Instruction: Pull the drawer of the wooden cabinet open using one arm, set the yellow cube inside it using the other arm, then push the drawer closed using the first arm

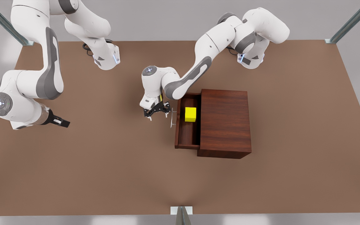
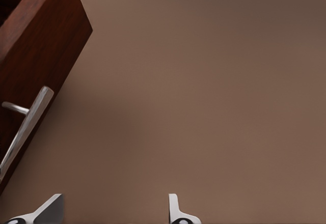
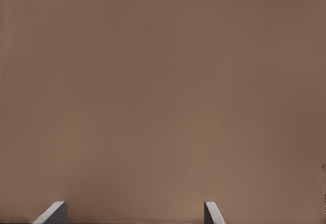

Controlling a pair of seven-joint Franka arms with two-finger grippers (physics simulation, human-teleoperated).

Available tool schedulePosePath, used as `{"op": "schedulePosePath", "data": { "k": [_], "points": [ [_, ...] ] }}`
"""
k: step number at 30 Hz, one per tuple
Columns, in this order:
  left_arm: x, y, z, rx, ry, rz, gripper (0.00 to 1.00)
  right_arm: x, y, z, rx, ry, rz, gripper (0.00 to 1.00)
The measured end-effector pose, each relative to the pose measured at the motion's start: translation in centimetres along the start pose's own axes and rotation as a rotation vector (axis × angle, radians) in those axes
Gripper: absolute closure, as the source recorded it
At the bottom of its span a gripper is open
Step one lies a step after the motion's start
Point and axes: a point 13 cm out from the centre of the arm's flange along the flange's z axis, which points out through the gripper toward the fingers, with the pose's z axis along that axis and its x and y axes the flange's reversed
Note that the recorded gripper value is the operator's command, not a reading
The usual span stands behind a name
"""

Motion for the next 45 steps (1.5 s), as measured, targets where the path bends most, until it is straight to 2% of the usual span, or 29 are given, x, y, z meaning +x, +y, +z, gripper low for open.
{"op": "schedulePosePath", "data": {
  "k": [13,28,39,40,42,43,45],
  "points": [
    [-5.1,4.2,1.2,-0.046,0.021,-0.045,0.00,0.1,0.3,0.6,0.003,0.014,-0.153,0.00],
    [-4.6,10.7,1.9,-0.141,0.071,0.028,0.00,0.2,0.6,0.6,0.004,0.015,-0.235,0.00],
    [-6.2,13.5,1.6,-0.178,0.076,0.030,0.00,0.2,0.6,0.6,0.005,0.015,-0.262,0.00],
    [-8.0,12.6,-0.5,-0.148,0.058,0.008,0.00,0.2,0.6,0.6,0.005,0.015,-0.264,0.00],
    [-16.1,11.4,-11.0,-0.045,0.019,-0.109,0.00,0.2,0.6,0.6,0.005,0.015,-0.266,0.00],
    [-19.8,13.4,-15.2,-0.028,0.020,-0.162,0.00,0.2,0.6,0.6,0.005,0.014,-0.268,0.00],
    [-29.9,24.2,-19.2,-0.053,0.063,-0.322,0.00,0.2,0.5,0.6,0.005,0.014,-0.270,0.00]
  ]
}}
